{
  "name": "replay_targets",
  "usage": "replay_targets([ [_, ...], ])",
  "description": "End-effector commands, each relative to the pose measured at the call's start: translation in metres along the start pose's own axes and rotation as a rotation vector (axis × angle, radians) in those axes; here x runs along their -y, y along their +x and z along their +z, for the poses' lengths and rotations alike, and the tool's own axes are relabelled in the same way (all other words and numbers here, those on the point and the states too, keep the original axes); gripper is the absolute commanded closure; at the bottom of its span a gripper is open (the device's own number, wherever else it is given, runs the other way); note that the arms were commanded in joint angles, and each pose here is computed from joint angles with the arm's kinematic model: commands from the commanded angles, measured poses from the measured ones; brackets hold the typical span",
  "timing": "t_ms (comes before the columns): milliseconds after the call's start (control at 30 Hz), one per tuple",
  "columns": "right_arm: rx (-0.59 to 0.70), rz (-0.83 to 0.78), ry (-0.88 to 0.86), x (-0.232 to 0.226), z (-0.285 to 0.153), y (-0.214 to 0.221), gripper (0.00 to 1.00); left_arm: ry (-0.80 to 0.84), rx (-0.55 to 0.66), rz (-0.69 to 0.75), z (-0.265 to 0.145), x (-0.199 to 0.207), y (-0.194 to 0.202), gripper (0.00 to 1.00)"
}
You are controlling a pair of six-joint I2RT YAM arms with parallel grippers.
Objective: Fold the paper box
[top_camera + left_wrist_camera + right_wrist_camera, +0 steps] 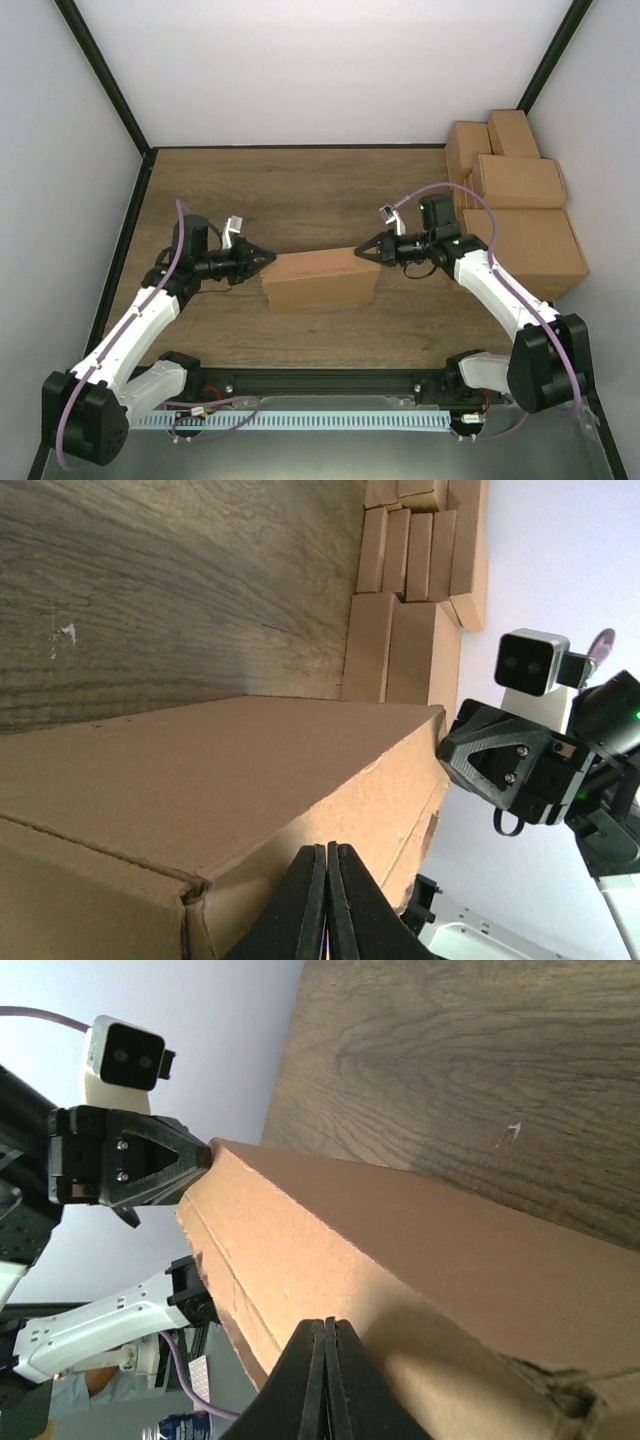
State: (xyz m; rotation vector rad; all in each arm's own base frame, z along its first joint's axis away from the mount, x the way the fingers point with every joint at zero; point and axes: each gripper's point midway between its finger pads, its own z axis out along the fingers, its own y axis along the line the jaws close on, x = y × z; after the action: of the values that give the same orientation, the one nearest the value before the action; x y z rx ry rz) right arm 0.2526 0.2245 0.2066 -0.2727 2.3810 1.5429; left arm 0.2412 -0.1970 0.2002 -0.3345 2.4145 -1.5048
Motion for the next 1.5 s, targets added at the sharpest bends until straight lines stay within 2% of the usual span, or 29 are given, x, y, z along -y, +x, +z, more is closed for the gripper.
replay_targets([
  [0, -0.004, -0.021, -0.026, 0.011, 0.006, 0.005, 0.99, 0.005, -0.018, -0.005, 0.009, -0.017, 0.010, 0.96],
  [100, -0.006, -0.016, -0.021, 0.016, 0.009, 0.003, 0.99, -0.024, -0.011, -0.003, 0.012, -0.031, 0.010, 0.96],
  [200, 0.005, -0.042, -0.021, 0.008, 0.005, -0.004, 0.99, -0.030, -0.008, 0.018, 0.011, -0.028, 0.008, 0.96],
  [367, 0.035, -0.115, -0.076, -0.030, -0.010, -0.021, 0.99, -0.001, 0.027, 0.123, -0.005, 0.018, -0.006, 0.96],
  [500, 0.030, -0.142, -0.118, -0.044, -0.015, -0.019, 0.99, 0.054, -0.016, 0.127, -0.008, 0.037, -0.001, 0.96],
  [800, -0.010, -0.020, -0.025, 0.026, 0.008, 0.016, 0.99, 0.040, -0.089, 0.008, 0.010, -0.033, 0.035, 0.96],
  [1000, 0.007, -0.022, 0.007, 0.031, 0.009, 0.010, 0.99, -0.047, -0.101, 0.012, 0.017, -0.059, 0.035, 0.96],
  [1167, 0.028, -0.058, 0.014, 0.015, 0.001, 0.000, 0.99, -0.056, -0.074, 0.056, 0.006, -0.028, 0.022, 0.96],
  [1333, 0.051, -0.118, -0.026, -0.020, -0.013, -0.009, 0.99, -0.004, -0.035, 0.115, -0.022, 0.030, 0.017, 0.96],
  [1400, 0.051, -0.134, -0.045, -0.029, -0.017, -0.008, 0.99, 0.010, -0.040, 0.114, -0.024, 0.031, 0.021, 0.96],
  [1467, 0.043, -0.127, -0.052, -0.028, -0.016, -0.005, 0.99, 0.001, -0.071, 0.075, -0.019, 0.015, 0.029, 0.96],
])
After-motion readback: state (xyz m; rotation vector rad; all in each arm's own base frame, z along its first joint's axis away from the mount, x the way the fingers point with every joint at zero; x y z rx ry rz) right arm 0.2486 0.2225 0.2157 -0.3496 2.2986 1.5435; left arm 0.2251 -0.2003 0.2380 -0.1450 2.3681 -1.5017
